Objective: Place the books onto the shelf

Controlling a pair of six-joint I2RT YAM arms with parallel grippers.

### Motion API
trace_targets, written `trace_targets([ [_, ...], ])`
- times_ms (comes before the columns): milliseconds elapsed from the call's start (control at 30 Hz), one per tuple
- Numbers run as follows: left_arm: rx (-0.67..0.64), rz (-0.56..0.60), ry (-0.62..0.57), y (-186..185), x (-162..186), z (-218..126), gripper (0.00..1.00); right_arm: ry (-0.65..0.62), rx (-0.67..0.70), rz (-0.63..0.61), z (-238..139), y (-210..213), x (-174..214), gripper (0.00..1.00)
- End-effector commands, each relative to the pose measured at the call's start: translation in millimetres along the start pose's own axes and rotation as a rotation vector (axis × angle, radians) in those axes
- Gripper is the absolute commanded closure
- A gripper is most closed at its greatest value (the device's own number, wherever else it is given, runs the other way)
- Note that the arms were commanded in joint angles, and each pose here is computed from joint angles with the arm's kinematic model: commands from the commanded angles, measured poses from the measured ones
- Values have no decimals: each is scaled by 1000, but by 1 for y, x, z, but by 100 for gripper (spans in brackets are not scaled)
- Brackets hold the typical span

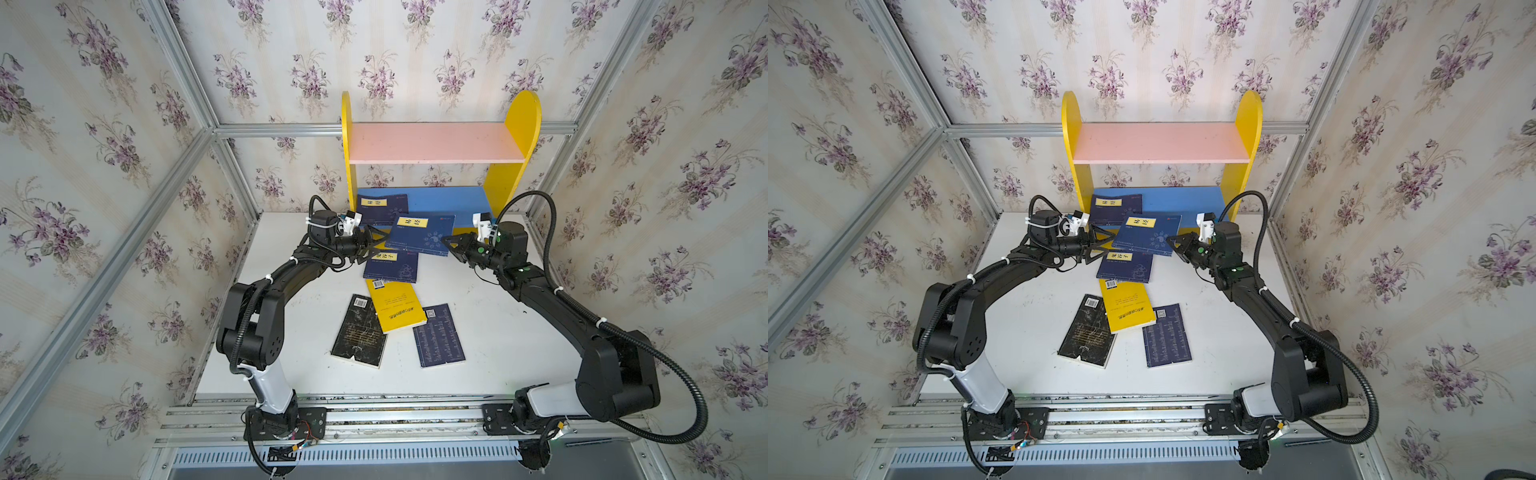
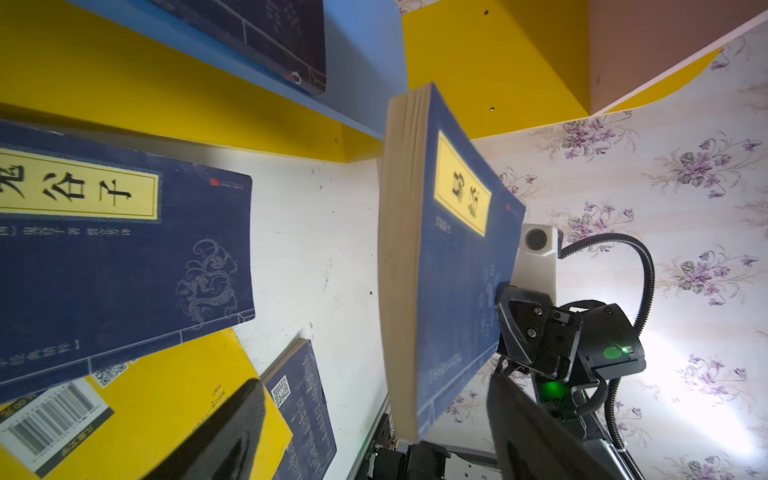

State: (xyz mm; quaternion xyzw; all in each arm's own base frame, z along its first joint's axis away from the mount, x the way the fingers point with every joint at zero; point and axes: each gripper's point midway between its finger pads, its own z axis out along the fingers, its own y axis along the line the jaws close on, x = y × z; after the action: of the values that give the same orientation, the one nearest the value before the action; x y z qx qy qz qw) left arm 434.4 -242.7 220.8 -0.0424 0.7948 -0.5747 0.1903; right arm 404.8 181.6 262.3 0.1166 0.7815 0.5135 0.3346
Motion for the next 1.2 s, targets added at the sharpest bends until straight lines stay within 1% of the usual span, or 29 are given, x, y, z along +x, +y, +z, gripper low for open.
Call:
trace_targets([
  [0,82,28,9,-22,-3,1,26,-15,-131,-67,2,33,-13,96],
  [133,109,26,1,-30,-8,3,42,12,-158,-60,9,35,-14,96],
  [167,122,27,-3,-34,-10,3,44,13,-162,-57,11,34,-14,96],
  [200,130,28,-4,-36,-11,2,51,13,-164,-57,11,34,-15,96],
  [267,141,28,-12,-40,-13,2,60,7,-171,-59,14,34,-17,96],
  [367,155,20,-21,-42,-14,2,67,0,-187,-60,18,34,-21,95],
  [467,180,10,-36,-46,-17,2,79,-1,-206,-53,23,34,-24,94],
  [567,223,11,-58,-54,-22,0,87,-1,-219,-36,28,33,-26,88],
  [667,250,29,-104,-63,-31,-4,91,0,-214,-11,32,27,-27,74],
  [767,270,47,-158,-72,-42,-9,94,4,-207,23,33,19,-28,58],
  [833,282,58,-183,-77,-47,-12,95,0,-204,49,32,12,-28,52],
  [967,294,71,-200,-83,-55,-12,96,-13,-219,91,27,4,-26,51],
  [1167,297,89,-197,-84,-56,-10,96,6,-234,128,31,-1,-23,56],
])
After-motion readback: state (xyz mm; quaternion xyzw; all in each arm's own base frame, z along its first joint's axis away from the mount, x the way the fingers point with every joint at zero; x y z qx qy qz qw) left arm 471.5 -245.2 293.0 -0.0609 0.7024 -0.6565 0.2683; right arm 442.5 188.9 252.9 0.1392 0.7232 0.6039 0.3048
